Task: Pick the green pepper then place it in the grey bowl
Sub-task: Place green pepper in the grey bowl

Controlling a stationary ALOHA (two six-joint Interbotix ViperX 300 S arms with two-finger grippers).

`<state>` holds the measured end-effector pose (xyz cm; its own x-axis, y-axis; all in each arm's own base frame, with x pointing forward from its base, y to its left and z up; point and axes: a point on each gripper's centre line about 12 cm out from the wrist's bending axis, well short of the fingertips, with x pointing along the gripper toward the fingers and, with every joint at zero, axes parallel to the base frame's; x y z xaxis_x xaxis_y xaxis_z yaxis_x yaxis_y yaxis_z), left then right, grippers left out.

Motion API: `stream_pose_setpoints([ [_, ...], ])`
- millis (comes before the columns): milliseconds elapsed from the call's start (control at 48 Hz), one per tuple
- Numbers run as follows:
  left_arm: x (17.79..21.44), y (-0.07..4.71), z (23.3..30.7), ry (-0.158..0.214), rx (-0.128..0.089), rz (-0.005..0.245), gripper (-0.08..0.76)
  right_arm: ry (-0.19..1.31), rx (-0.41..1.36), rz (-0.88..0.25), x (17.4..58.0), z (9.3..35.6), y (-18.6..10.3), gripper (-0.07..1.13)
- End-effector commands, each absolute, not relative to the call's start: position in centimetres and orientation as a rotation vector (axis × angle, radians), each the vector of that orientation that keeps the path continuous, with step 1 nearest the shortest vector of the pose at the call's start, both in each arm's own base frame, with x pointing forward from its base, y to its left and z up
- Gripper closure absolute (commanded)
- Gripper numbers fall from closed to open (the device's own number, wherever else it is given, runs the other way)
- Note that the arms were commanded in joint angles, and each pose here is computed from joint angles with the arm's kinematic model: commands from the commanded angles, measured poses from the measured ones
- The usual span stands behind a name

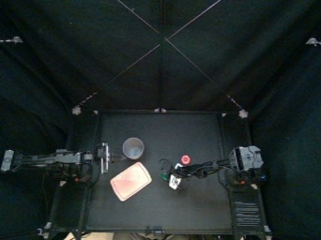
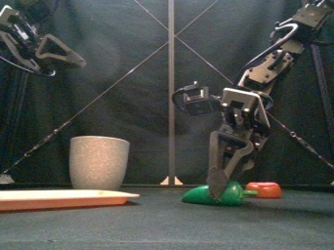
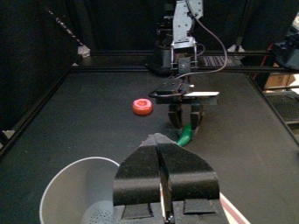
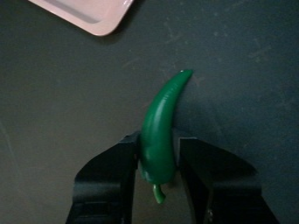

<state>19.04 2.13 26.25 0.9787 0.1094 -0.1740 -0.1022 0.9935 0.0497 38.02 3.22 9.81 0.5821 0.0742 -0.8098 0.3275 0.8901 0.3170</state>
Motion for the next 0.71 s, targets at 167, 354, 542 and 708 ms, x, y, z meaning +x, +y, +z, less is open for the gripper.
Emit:
stream_pose_setpoints([
  [167, 19.00, 2.36, 27.10, 0.145, 0.038, 0.120, 0.589, 0.833, 0.454, -0.107, 39.8, 14.2, 3.5, 0.46],
  [354, 18.99, 2.45, 27.06, 0.145, 0.038, 0.124, 0.589, 0.692, 0.363, -0.089, 42.3, 19.3, 1.5, 0.46],
  [542, 19.03, 2.48, 27.19, 0.133, 0.039, 0.125, 0.589, 0.520, 0.218, -0.141, 45.9, 24.8, -3.7, 0.46],
  [708, 19.04, 2.47, 27.30, 0.124, 0.039, 0.125, 0.589, 0.451, 0.169, -0.209, 49.5, 26.1, -8.2, 0.46],
])
